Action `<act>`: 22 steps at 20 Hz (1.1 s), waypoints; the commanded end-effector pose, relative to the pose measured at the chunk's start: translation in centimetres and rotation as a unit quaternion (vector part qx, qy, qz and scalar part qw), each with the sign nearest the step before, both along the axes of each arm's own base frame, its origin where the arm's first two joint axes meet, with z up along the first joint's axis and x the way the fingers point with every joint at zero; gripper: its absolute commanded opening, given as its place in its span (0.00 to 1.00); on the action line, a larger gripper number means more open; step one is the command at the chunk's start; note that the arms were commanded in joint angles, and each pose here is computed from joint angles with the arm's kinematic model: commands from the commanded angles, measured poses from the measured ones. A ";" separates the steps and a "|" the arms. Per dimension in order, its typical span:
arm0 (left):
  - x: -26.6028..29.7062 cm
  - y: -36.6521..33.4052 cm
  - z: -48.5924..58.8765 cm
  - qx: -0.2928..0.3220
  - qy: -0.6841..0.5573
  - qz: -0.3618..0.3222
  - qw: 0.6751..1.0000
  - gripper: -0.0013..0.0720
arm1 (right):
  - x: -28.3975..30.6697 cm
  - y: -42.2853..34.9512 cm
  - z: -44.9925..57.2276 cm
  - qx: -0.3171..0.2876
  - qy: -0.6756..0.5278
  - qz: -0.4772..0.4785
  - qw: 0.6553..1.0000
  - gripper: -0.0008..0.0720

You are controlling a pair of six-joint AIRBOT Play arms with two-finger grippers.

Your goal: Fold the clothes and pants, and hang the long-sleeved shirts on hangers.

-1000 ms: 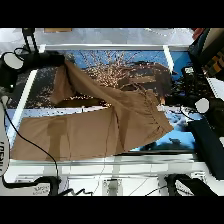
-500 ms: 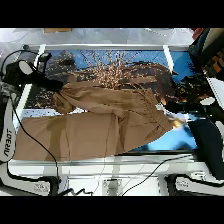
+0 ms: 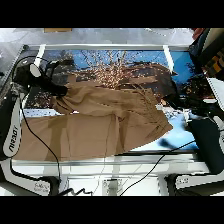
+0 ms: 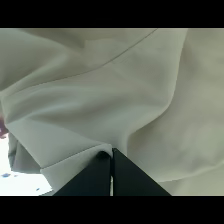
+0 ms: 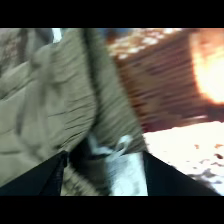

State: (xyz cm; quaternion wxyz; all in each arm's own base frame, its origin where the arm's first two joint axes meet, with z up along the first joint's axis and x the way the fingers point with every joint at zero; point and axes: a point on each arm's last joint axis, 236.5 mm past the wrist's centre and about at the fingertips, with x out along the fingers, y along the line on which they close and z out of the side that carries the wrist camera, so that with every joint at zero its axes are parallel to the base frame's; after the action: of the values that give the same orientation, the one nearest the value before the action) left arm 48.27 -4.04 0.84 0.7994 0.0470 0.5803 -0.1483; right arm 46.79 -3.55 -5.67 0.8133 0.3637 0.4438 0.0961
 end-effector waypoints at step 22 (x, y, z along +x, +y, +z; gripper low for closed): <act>-0.2 -1.7 -0.3 0.001 0.004 -0.018 1.000 0.04 | -2.1 11.8 -4.9 0.050 0.074 0.266 0.960 0.21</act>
State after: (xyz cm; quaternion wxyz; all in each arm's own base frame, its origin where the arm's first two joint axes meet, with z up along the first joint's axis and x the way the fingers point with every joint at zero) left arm 48.01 -5.82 0.55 0.7938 0.0572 0.5830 -0.1632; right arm 43.76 7.59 -10.04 0.6846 0.3149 0.5822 0.3053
